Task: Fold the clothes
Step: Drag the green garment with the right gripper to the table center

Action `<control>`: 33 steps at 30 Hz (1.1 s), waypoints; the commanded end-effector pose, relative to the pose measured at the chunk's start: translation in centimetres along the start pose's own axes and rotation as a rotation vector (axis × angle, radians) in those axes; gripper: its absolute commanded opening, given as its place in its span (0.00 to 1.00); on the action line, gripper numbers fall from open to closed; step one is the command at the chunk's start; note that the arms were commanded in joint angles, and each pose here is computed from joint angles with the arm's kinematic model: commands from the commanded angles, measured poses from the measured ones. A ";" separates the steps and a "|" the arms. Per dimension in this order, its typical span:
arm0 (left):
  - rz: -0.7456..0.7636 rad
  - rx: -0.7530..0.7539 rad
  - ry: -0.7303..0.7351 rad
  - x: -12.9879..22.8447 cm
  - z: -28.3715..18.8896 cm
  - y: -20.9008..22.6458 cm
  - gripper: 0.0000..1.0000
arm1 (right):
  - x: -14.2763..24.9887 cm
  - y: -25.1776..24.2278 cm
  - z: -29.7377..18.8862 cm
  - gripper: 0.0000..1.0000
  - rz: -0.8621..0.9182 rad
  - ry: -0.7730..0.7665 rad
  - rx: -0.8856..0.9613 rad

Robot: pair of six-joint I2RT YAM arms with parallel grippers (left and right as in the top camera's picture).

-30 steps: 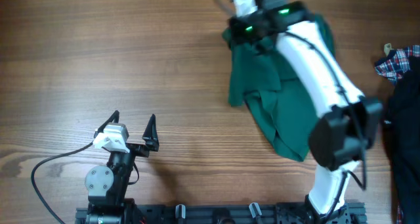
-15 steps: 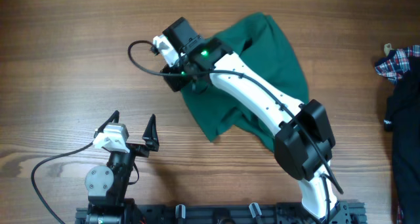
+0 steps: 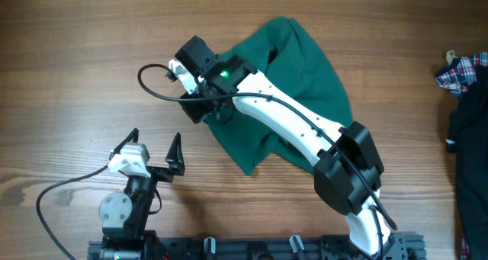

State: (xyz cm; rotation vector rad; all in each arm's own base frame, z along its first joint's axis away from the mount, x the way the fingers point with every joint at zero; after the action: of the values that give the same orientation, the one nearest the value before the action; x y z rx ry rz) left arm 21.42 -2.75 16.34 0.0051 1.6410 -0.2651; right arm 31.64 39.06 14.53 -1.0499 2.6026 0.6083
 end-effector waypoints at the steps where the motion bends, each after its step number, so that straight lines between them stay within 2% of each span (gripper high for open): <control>1: -0.010 -0.015 -0.002 0.2 0.0 0.3 1.00 | 0.6 0.4 0.9 0.04 0.051 0.033 -0.033; 2: -0.010 -0.015 -0.002 0.2 0.0 0.3 1.00 | 0.7 0.4 0.9 0.04 0.052 0.037 -0.032; 4: -0.010 -0.015 -0.002 0.2 0.0 0.3 1.00 | 0.8 0.7 0.9 0.41 0.080 0.047 -0.052; 5: -0.010 -0.015 -0.002 0.2 0.0 0.3 1.00 | 0.8 0.9 0.9 0.49 0.071 0.045 -0.065; 7: -0.010 -0.015 -0.002 0.2 0.0 0.3 1.00 | 0.2 0.6 -0.3 0.57 0.071 0.015 -0.063; 9: -0.010 -0.015 -0.002 0.2 0.0 0.3 1.00 | -1.2 -0.3 -3.6 0.74 0.060 -0.063 -0.054; 13: -0.010 -0.015 -0.002 0.2 0.0 0.3 1.00 | -1.9 -6.4 -12.1 0.80 0.176 -0.201 0.125; 14: -0.010 -0.015 -0.002 0.2 0.0 0.3 1.00 | -1.3 -8.8 -13.8 0.85 0.244 -0.211 0.191; 16: -0.010 -0.015 -0.002 0.2 0.0 0.3 1.00 | 0.3 -12.6 -15.2 0.86 0.332 -0.184 0.265; 19: -0.010 -0.015 -0.002 0.2 0.0 0.3 1.00 | 4.0 -19.1 -16.9 0.88 0.556 -0.134 0.338; 22: -0.010 -0.015 -0.002 0.2 0.0 0.3 1.00 | 6.8 -22.5 -17.5 0.93 0.674 -0.102 0.368; 27: -0.010 -0.015 -0.002 0.2 0.0 0.3 1.00 | 13.0 -26.0 -15.1 0.93 0.804 0.027 0.399; 33: -0.010 -0.015 -0.002 0.2 0.0 0.3 1.00 | 15.9 -26.1 -13.0 0.92 0.839 0.107 0.391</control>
State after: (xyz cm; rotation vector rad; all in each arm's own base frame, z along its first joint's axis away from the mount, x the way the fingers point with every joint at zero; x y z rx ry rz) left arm 21.42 -2.75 16.34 0.0051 1.6410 -0.2651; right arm 38.26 6.72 13.20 0.1423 2.9856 0.1934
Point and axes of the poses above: each gripper's point midway between its finger pads, its own z axis out along the fingers, its own y axis along the line the jaws close on, x = y × z, the point moved 3 cm from there along -z, back along the fingers, and after that the axes turned 1 degree about z, right-handed, at the moved point
